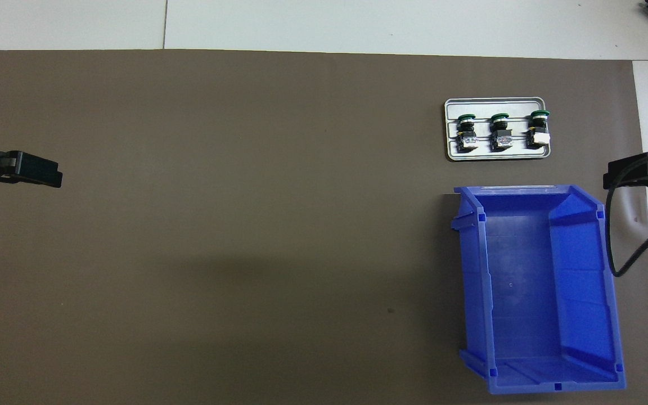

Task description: Place and press button with both arms

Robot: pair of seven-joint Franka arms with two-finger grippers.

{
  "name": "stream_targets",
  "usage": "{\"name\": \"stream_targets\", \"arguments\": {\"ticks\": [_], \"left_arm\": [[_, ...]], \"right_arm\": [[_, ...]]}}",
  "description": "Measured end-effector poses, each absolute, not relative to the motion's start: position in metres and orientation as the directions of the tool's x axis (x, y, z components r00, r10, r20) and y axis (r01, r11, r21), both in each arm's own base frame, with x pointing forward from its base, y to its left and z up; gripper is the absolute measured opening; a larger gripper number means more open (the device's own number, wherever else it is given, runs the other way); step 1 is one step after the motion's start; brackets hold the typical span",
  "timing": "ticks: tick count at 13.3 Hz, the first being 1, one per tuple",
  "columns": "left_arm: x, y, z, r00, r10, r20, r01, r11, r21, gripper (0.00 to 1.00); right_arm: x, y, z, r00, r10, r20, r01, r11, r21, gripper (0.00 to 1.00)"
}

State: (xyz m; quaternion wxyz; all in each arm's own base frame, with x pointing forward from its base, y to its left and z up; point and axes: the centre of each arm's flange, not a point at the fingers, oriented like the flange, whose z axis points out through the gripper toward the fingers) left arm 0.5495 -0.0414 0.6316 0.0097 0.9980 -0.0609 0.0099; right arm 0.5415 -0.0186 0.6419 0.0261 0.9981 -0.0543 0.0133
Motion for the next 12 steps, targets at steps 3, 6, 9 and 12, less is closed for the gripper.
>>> {"name": "stream_targets", "arguments": {"ticks": [3,6,9,12], "left_arm": [[0.5495,-0.0414,0.6316,0.992,-0.121,0.021,-0.122,-0.992,0.018,1.00],[0.5495,-0.0414,0.6316,0.992,-0.121,0.021,-0.122,-0.992,0.018,1.00],[0.5495,-0.0414,0.6316,0.992,-0.121,0.021,-0.122,-0.992,0.018,1.00],[0.5495,-0.0414,0.6316,0.992,-0.121,0.021,-0.122,-0.992,0.018,1.00]], "right_arm": [[0.5413,-0.0190,0.6419,0.994,-0.108,0.028,-0.109,-0.993,0.054,1.00],[0.5408,-0.0189,0.6420,0.994,-0.108,0.026,-0.109,-0.993,0.055,1.00],[0.5385,-0.0188,0.6459,0.994,-0.102,0.033,-0.103,-0.993,0.054,1.00],[0.5443,-0.0183,0.6425,0.993,-0.096,0.070,-0.099,-0.994,0.051,1.00]]}}
